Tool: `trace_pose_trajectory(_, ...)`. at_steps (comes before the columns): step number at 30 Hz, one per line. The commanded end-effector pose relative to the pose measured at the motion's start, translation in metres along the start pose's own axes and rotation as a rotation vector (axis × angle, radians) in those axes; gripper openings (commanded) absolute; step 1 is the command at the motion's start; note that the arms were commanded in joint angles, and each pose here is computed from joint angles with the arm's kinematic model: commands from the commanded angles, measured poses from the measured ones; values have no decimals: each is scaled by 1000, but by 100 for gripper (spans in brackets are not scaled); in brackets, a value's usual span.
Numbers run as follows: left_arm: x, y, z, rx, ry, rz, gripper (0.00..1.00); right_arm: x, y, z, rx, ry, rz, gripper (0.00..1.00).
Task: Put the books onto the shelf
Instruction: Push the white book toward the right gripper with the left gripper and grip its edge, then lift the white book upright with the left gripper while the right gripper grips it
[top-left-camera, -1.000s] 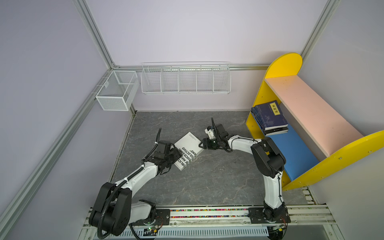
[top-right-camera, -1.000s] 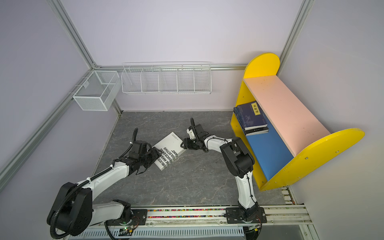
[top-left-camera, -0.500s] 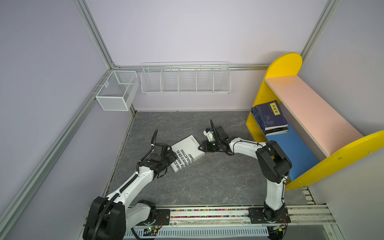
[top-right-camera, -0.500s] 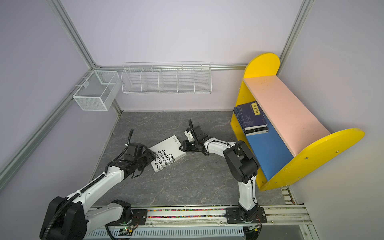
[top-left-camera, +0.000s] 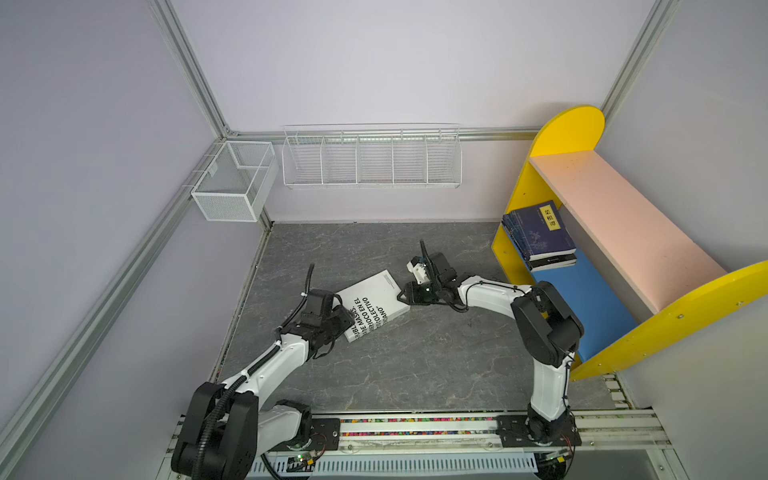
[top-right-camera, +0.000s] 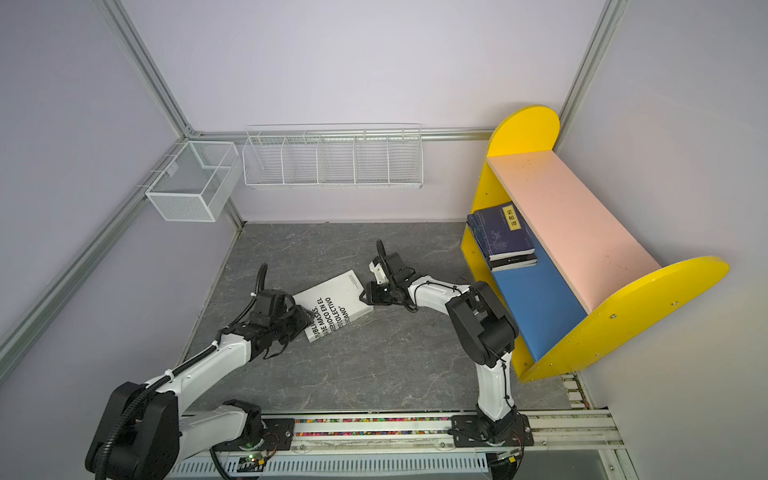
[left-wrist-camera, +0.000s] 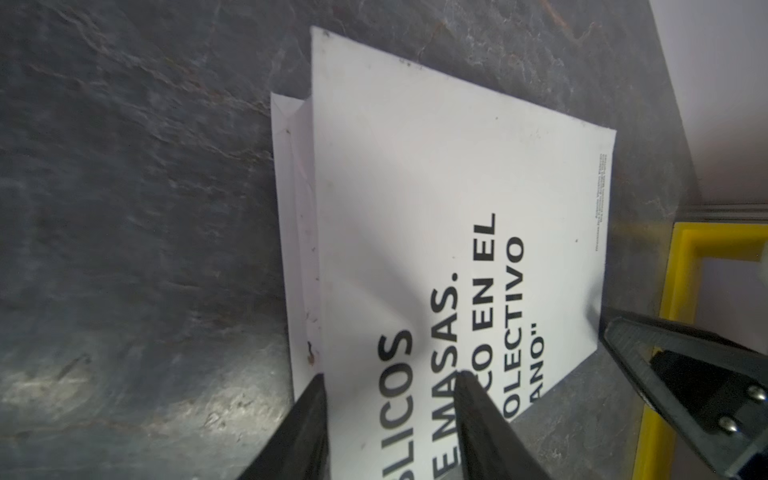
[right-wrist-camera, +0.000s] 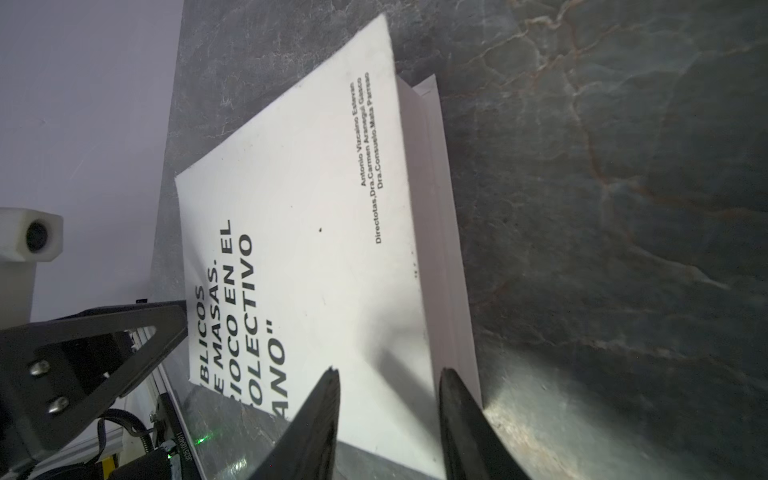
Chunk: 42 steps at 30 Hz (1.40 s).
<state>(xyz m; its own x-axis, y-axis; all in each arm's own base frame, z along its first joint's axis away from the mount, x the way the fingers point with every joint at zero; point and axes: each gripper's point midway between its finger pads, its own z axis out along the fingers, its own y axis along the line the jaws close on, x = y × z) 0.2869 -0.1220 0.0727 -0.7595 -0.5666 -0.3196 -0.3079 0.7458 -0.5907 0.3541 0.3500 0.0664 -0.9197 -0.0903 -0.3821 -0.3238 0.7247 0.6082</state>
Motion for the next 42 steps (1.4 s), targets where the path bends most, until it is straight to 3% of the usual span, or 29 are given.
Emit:
trace_pose_trajectory(1,-6,-34,-10,166,-25,27,40,10,7,3,-26,33,-8,42)
trace_pose_trajectory(9,-6,-51,-19,289,-47,10,20,-2,17,10,-73,49,-50,42)
trace_pose_trajectory(19,-15,-70,-37,379,-87,-27,0,-20,7,0,-105,2,3,46)
trace_pose_trajectory(23,-19,-83,-45,433,-93,-34,0,-33,5,-14,-134,-42,33,52)
trace_pose_trajectory(25,-20,-89,-48,443,-88,-21,0,-41,6,-23,-168,-70,59,60)
trace_pose_trajectory(27,-22,-98,-54,459,-81,12,0,-52,6,-38,-218,-107,88,68)
trace_pose_trajectory(35,-37,-149,-89,552,-18,174,0,-77,-2,-110,-314,-222,133,81)
trace_pose_trajectory(39,-47,-172,-109,641,8,205,0,-74,3,-141,-392,-251,161,97)
trace_pose_trajectory(40,-49,-177,-113,665,17,210,0,-73,9,-148,-430,-259,158,99)
trace_pose_trajectory(42,-51,-187,-121,715,39,217,0,-70,22,-163,-503,-271,145,90)
